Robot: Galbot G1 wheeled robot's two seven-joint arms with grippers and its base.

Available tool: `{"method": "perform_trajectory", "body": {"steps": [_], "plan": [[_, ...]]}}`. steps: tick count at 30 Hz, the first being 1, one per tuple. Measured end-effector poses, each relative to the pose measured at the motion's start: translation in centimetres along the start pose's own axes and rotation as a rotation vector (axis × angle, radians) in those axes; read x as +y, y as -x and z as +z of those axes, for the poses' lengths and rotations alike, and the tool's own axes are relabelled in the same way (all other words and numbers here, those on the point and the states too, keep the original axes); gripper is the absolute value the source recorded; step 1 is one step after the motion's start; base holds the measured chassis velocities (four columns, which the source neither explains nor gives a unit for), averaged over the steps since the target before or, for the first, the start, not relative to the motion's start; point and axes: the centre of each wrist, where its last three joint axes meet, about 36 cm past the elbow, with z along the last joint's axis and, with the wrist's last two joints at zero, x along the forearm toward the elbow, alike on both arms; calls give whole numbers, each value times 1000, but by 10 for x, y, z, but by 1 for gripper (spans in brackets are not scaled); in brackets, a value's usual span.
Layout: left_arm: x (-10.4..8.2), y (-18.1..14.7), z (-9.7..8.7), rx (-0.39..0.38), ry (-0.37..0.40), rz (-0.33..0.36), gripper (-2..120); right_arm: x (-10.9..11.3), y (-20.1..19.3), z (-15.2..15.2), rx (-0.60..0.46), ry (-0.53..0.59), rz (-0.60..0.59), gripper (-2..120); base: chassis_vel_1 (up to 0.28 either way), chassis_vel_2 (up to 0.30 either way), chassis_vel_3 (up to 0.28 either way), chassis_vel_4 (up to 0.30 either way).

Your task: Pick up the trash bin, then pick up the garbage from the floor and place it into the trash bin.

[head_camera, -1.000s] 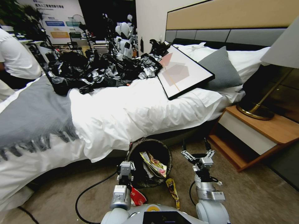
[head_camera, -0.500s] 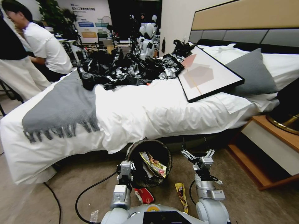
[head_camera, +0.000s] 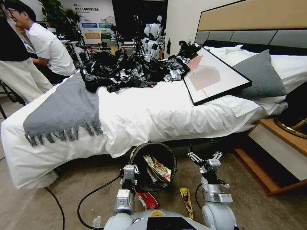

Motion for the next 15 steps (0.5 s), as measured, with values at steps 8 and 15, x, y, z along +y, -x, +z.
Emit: {"method": "perform_trajectory", "body": {"steps": [8, 15], "plan": [[-1, 0, 2, 2, 1, 1, 1, 0, -1, 6, -25, 2, -8, 100, 150, -140, -145, 147], [0, -1, 2, 4, 5, 4, 1, 0, -1, 7, -24, 0, -16, 100, 87, -97, -86, 95]]}}
